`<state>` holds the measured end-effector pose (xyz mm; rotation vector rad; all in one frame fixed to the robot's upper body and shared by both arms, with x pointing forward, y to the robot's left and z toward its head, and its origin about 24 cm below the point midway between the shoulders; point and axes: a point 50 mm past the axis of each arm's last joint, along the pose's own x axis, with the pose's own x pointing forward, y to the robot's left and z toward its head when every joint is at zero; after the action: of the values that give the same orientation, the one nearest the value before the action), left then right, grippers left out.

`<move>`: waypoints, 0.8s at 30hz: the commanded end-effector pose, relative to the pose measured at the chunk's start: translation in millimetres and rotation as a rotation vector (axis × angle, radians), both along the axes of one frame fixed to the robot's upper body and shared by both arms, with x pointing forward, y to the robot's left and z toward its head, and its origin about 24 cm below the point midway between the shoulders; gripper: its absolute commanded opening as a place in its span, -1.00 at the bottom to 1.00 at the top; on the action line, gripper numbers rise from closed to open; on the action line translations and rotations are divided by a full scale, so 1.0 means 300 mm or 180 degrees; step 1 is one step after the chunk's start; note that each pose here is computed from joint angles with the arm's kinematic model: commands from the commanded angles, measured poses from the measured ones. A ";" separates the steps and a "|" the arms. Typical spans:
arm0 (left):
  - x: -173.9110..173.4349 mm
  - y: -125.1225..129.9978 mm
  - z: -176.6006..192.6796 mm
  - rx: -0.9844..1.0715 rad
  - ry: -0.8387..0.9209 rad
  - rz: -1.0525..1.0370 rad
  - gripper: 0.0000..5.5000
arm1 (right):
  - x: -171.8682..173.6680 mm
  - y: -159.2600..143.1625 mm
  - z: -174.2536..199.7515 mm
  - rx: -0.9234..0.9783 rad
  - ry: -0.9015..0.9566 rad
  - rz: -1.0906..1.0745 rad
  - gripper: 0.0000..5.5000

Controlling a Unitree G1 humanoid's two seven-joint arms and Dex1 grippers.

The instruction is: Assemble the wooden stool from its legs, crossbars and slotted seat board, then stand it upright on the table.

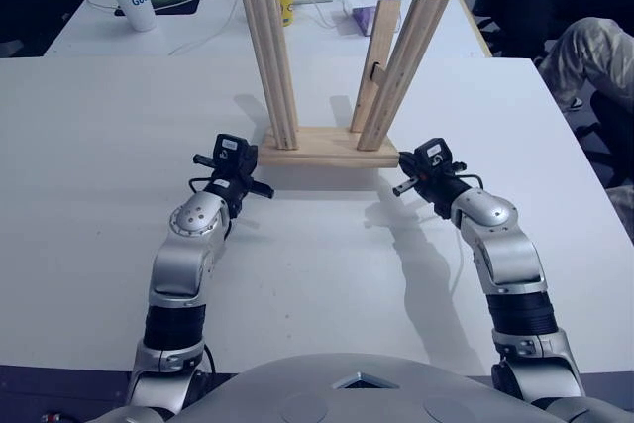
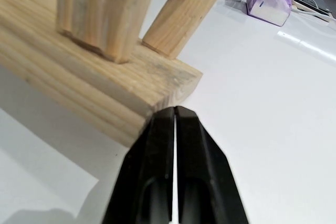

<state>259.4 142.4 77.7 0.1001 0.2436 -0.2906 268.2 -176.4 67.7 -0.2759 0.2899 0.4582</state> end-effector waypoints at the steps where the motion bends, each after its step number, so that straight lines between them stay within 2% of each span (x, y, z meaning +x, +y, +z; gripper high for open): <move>1: 0.013 -0.070 0.057 -0.0233 -0.0217 -0.0341 -1.00 | 0.001 0.069 0.014 0.0223 -0.0031 0.0327 -0.99; 10: 0.011 -0.074 0.114 -0.0247 -0.0355 -0.0385 -1.00 | -0.001 0.071 0.048 0.0241 -0.0141 0.0319 -0.99; 19: 0.007 -0.072 0.141 -0.0238 -0.0402 -0.0396 -1.00 | 0.025 0.080 0.166 0.0380 -0.0530 0.0308 -0.99; 24: 0.013 -0.068 0.192 -0.0249 -0.0572 -0.0390 -1.00 | 0.016 0.065 0.153 0.0328 -0.0471 0.0282 -0.99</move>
<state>262.3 127.5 122.4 0.0688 0.0928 -0.3791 273.7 -166.6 106.8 -0.2337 0.1467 0.4788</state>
